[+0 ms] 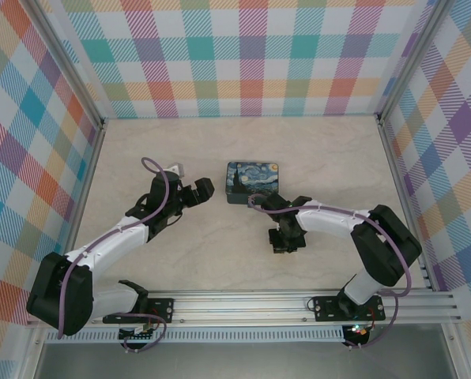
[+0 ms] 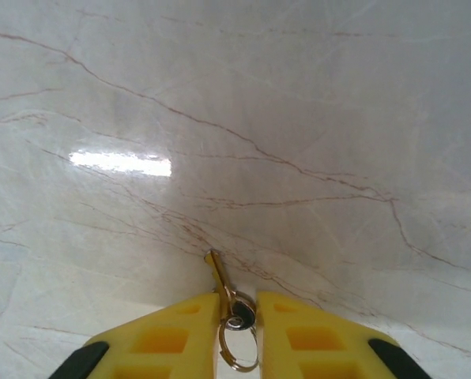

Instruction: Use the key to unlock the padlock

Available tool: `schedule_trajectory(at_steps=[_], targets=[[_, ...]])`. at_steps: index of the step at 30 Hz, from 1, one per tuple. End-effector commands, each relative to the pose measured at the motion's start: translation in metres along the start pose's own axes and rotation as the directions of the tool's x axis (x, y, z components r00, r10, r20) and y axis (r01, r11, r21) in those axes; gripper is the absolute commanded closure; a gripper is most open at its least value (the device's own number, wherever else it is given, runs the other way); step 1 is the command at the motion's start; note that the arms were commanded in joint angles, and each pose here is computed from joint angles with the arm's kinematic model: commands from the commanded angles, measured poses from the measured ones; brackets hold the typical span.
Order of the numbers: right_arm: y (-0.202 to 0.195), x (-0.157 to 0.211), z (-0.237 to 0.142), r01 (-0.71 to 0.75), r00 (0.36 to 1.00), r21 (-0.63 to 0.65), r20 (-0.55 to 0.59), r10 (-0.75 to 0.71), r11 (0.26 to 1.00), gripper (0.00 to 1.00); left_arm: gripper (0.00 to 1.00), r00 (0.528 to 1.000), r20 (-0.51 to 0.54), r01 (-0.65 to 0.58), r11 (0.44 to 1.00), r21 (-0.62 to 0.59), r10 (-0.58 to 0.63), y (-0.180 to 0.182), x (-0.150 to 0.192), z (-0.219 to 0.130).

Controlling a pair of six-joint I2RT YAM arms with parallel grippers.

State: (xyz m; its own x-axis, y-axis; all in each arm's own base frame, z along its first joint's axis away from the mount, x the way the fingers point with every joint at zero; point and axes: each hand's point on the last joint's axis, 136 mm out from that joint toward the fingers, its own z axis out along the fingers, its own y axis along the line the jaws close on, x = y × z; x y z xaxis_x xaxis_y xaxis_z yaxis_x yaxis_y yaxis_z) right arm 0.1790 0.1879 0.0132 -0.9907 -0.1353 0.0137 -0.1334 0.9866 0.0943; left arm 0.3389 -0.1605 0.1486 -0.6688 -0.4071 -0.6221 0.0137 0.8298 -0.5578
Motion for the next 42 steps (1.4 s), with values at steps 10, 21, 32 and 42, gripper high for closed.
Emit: schedule_trajectory(at_steps=[10, 21, 32, 42], targets=[[0.002, 0.007, 0.003, -0.007, 1.0, -0.03, -0.001, 0.007, 1.0, 1.0, 0.0, 0.999, 0.035, -0.021, 0.998, 0.055, 0.019, -0.015, -0.017, -0.012], [0.035, -0.025, -0.037, -0.002, 0.972, -0.257, 0.228, 0.063, 0.966, 1.0, 0.0, 0.999, 0.025, 0.039, 0.981, 0.188, -0.044, -0.047, -0.027, -0.032], [0.054, -0.063, -0.101, 0.126, 0.895, -0.299, 0.446, 0.022, 0.946, 1.0, 0.05, 0.893, -0.153, 0.451, 0.843, 0.293, -0.424, -0.076, -0.019, -0.032], [0.099, -0.12, -0.172, 0.31, 0.739, -0.322, 0.673, -0.014, 0.894, 1.0, 0.16, 0.587, -0.333, 0.809, 0.554, 0.198, -0.738, -0.093, -0.007, -0.012]])
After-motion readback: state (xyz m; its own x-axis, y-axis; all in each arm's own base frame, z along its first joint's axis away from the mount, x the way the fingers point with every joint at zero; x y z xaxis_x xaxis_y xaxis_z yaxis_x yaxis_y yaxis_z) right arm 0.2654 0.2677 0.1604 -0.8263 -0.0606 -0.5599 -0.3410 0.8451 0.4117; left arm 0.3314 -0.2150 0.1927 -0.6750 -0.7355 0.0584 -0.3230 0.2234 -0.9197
